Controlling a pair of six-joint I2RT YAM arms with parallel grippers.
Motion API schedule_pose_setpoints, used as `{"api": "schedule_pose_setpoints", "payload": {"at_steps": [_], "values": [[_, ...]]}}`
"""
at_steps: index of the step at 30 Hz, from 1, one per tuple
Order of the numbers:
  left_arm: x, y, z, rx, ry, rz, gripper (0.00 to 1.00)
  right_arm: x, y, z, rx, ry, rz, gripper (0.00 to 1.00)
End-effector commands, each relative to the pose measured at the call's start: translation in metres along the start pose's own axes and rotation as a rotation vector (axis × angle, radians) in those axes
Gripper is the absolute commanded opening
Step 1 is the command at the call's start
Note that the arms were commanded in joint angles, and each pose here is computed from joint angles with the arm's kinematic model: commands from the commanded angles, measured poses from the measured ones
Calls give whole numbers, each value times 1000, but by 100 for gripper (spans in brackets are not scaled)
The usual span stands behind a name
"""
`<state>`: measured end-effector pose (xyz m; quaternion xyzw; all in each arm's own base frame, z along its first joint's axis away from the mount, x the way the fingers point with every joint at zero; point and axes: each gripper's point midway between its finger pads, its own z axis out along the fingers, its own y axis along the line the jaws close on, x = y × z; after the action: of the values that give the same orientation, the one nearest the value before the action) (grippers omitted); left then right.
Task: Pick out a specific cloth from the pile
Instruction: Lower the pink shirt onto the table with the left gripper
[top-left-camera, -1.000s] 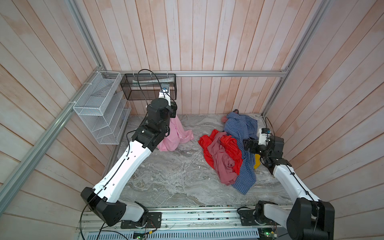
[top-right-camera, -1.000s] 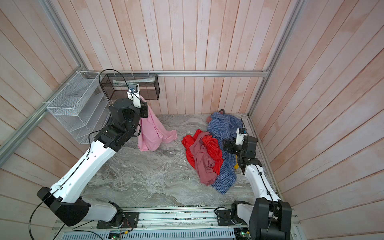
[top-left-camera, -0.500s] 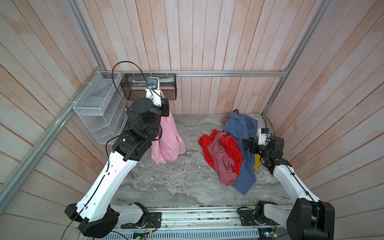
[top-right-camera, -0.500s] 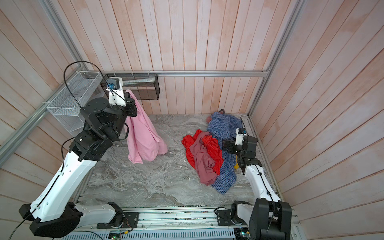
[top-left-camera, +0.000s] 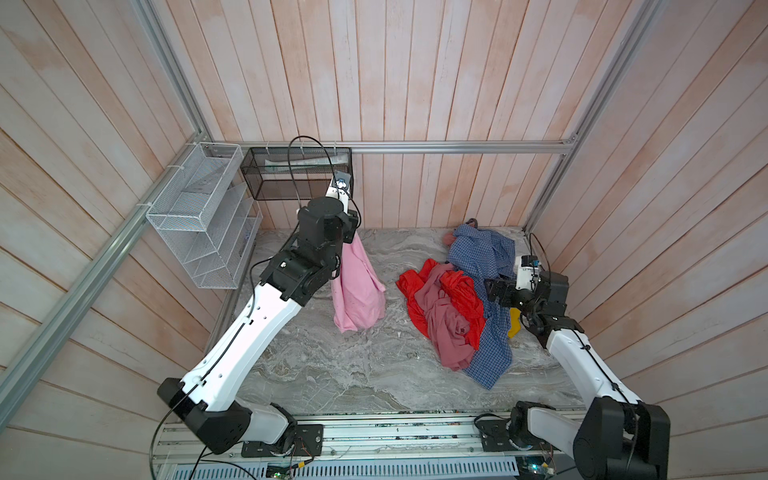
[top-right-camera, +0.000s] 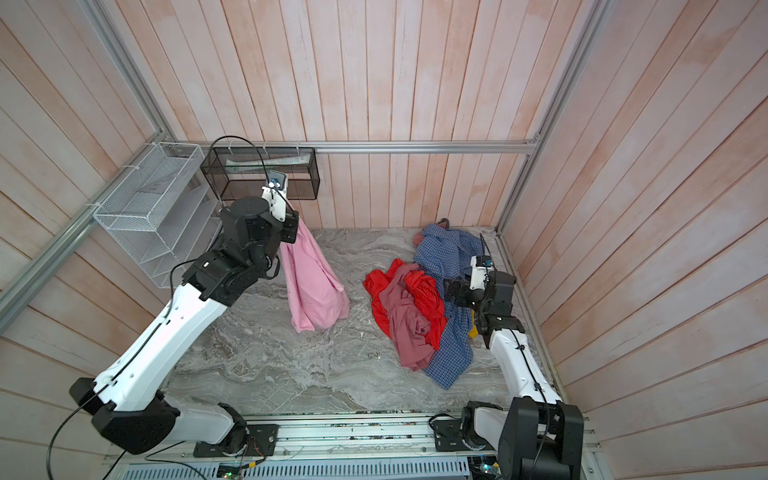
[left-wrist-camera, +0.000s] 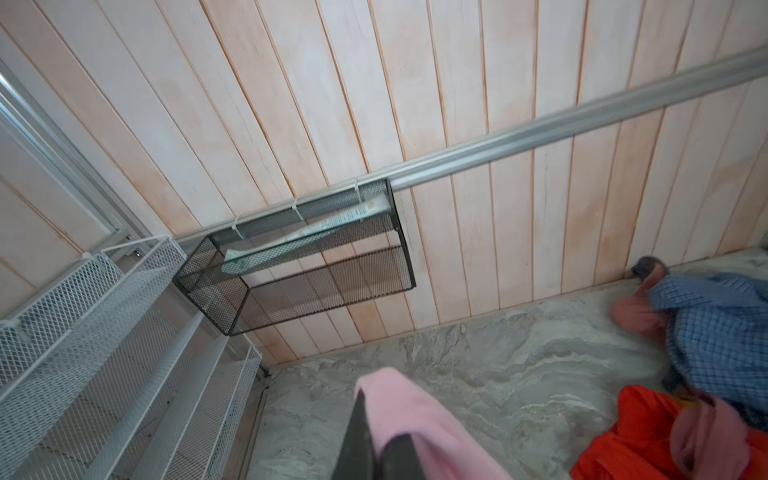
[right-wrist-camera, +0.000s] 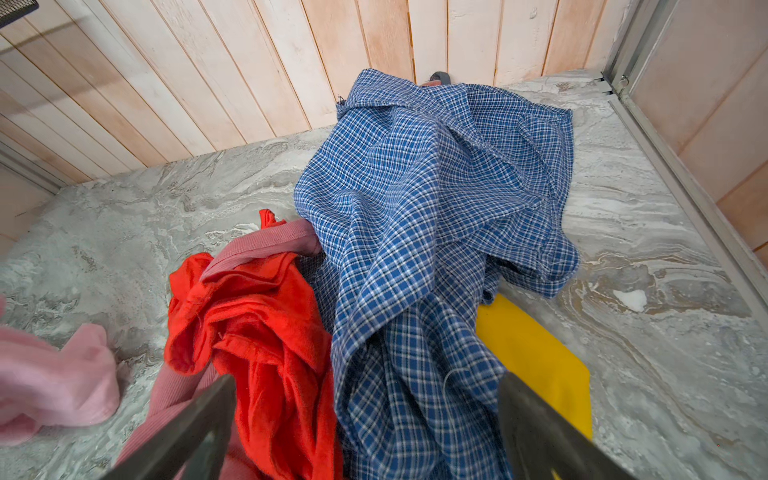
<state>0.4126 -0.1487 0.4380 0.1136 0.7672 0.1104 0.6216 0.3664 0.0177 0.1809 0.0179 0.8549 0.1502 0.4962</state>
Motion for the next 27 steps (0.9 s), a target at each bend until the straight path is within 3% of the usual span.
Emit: {"api": "schedule_pose_setpoints", "payload": {"at_steps": [1, 6, 11, 17, 27], "values": [[36, -5, 35, 15, 84, -12, 0, -14, 3, -6, 1, -27, -28, 98], [86, -16, 78, 1, 199, -25, 0, -14, 2, -11, 12, -27, -37, 98], [130, -43, 96, 41, 297, -48, 0, -11, 4, -13, 7, -26, -33, 98], [159, -104, 81, 161, 366, -48, 0, -10, 2, -13, 14, -16, -38, 98], [253, -169, 48, 283, 668, -161, 0, -10, 3, -10, 4, -8, -34, 98]]}}
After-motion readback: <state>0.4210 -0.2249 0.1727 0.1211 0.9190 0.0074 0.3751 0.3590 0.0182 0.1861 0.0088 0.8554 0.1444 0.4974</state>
